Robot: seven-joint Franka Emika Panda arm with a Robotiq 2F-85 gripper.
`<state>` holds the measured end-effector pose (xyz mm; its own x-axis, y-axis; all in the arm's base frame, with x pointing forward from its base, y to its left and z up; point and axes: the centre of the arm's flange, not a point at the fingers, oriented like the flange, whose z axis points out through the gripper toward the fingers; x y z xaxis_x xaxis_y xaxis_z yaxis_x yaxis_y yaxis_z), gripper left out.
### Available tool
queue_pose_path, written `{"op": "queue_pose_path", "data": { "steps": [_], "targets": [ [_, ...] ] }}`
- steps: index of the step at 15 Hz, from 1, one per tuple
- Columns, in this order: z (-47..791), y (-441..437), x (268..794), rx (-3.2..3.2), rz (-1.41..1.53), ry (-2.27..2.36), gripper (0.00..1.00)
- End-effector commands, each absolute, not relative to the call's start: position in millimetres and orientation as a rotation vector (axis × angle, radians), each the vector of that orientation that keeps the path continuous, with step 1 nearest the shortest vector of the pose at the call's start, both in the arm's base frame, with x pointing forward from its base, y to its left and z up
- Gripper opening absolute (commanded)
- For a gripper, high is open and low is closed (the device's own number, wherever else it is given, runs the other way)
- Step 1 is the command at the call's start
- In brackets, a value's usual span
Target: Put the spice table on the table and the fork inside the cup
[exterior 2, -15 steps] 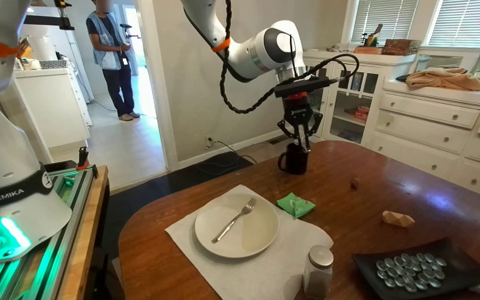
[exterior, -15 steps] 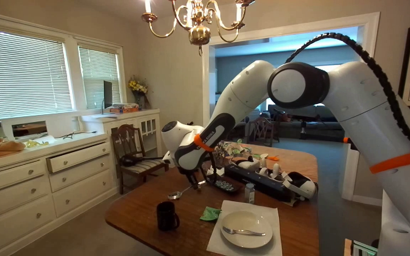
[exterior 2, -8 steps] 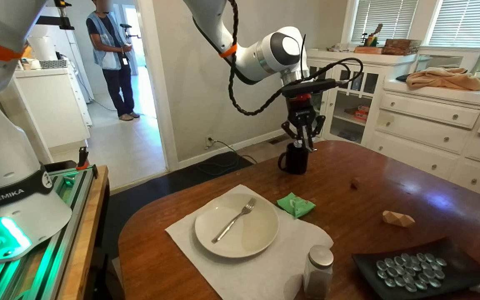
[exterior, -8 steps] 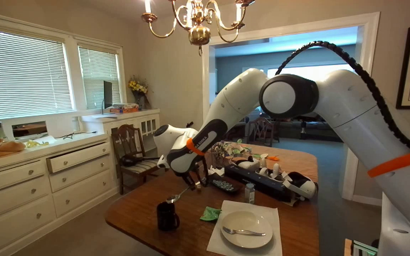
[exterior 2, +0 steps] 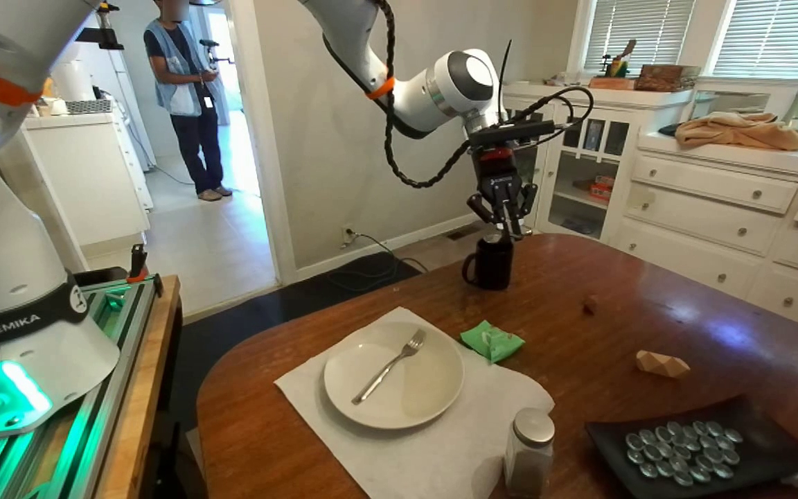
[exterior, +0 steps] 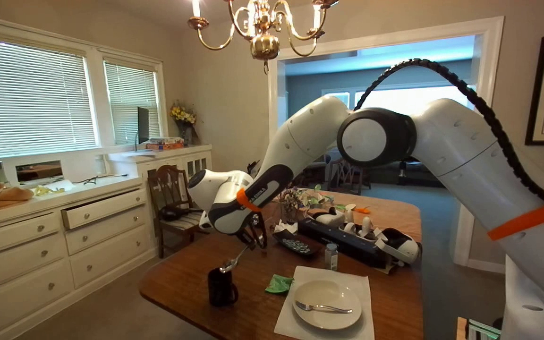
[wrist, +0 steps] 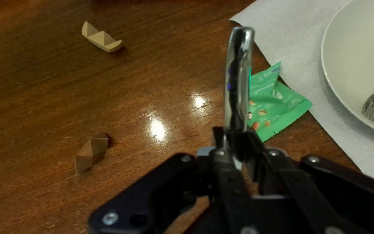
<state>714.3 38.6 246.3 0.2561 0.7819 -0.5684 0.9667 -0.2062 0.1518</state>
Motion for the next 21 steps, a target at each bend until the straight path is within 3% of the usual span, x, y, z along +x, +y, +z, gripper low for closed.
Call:
{"op": "queue_pose_path", "data": {
  "steps": [1, 12, 21],
  "targets": [
    [237.8, 42.3, 731.6, 1.981, -0.587, 1.591, 0.04],
    [216.2, 76.7, 753.6, 1.862, -0.568, 1.642, 0.04],
    [211.6, 88.5, 754.8, 1.711, -0.733, 1.656, 0.04]
  ]
}}
